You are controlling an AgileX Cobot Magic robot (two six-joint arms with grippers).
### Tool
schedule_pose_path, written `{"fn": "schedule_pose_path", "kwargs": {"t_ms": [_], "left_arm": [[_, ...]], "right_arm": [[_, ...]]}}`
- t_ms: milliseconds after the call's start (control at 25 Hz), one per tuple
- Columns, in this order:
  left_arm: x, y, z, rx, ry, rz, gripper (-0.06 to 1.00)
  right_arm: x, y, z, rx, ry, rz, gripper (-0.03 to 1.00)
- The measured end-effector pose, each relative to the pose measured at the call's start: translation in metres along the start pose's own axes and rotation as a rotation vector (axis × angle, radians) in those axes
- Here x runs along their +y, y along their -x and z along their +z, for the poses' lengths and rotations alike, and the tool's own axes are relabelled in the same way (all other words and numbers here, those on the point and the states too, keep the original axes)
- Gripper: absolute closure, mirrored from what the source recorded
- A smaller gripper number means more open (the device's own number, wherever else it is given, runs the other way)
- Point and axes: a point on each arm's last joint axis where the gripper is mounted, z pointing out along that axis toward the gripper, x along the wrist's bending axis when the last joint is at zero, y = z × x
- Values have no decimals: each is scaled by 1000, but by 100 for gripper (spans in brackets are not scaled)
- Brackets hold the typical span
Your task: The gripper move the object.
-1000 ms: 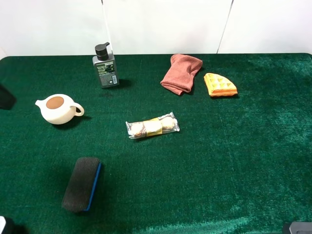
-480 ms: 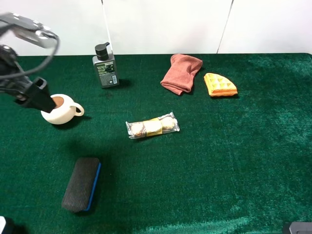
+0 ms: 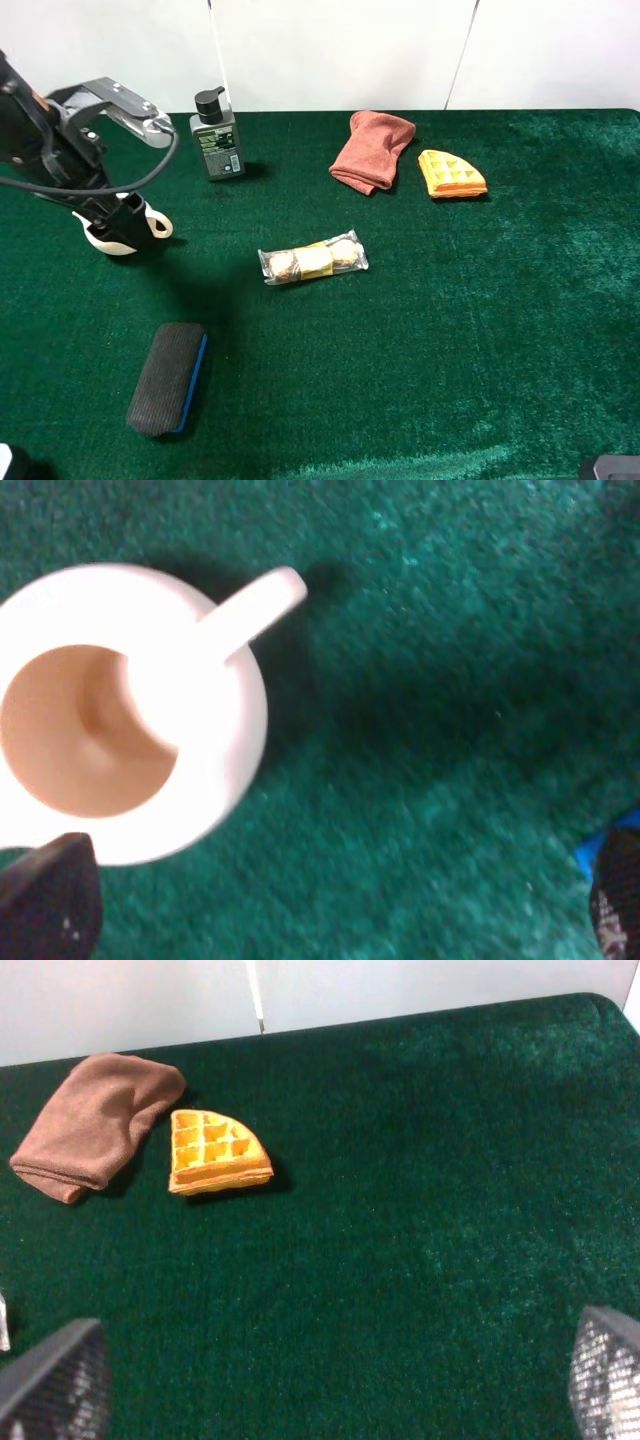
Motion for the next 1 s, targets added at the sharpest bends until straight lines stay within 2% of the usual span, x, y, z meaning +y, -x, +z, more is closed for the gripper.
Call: {"fn": "schedule_pose_path", "kwargs": {"t_ms": [320,800,1000], "left_arm": [[5,-4,33,13,7,53,-5],[1,-4,71,-12,-45,104,-5],[-2,-3,78,-22,-63,105,3]], "right_arm": [[0,0,0,0,-1,0,27],[0,0,0,0,-1,0,27],[0,0,0,0,-1,0,27]]}}
